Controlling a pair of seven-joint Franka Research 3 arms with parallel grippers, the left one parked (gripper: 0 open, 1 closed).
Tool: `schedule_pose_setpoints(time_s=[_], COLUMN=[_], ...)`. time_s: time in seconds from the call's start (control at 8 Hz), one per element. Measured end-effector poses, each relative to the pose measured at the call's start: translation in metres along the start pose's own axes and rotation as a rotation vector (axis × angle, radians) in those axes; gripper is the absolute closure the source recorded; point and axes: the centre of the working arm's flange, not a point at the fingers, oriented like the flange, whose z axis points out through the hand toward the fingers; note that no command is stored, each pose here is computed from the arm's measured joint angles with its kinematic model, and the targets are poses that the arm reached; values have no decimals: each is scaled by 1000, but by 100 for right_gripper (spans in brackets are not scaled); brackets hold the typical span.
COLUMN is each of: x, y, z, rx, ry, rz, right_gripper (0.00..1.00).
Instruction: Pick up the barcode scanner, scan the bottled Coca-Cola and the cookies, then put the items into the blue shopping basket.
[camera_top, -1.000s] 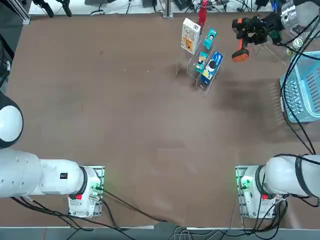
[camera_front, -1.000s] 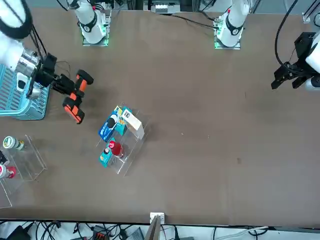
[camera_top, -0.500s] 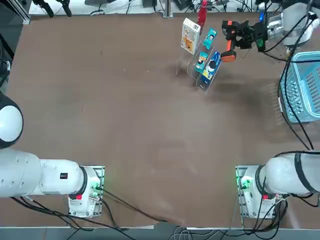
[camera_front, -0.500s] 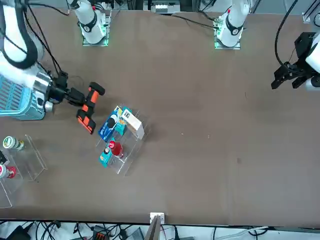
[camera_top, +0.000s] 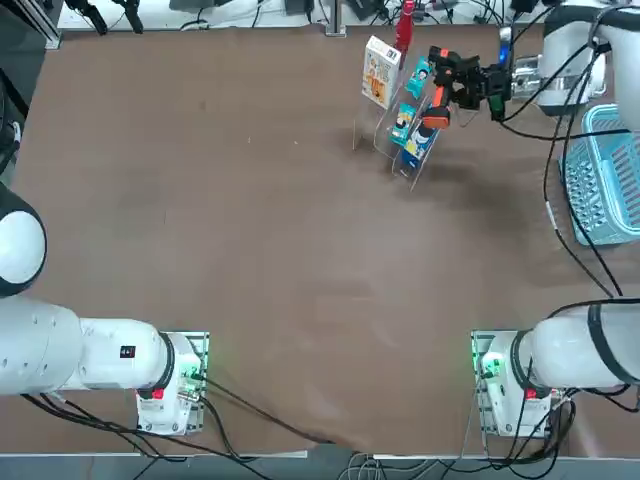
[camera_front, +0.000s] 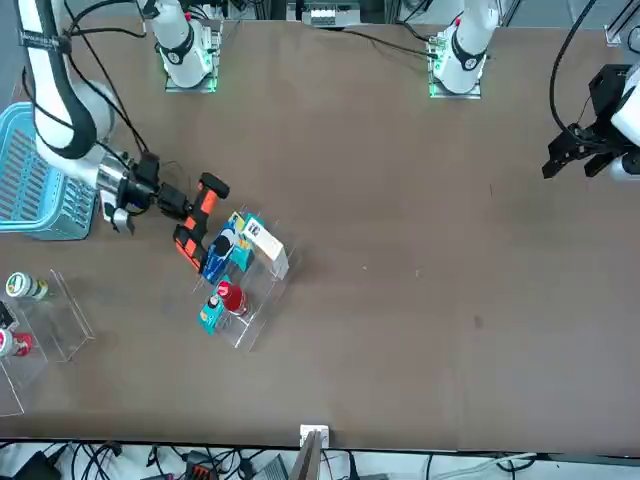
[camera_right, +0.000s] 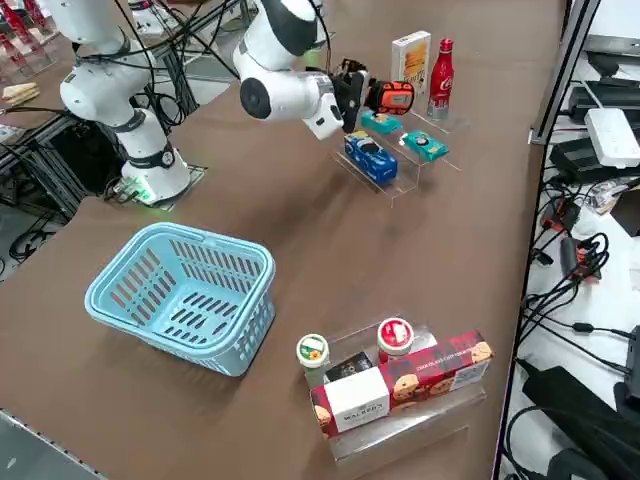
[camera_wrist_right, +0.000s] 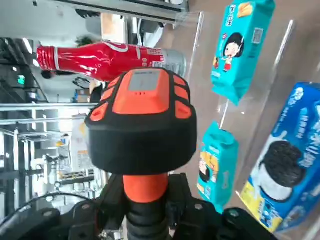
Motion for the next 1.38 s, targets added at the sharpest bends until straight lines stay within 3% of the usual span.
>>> schedule_pose_setpoints(time_s=[0.25,0.88,1.38], x=[-10,-18,-23], y=[20,42,43], z=[19,41,50], rx=[62,107,132], ry=[50,98,92], rz=[13,-1,-14], right_gripper=[57,57,57])
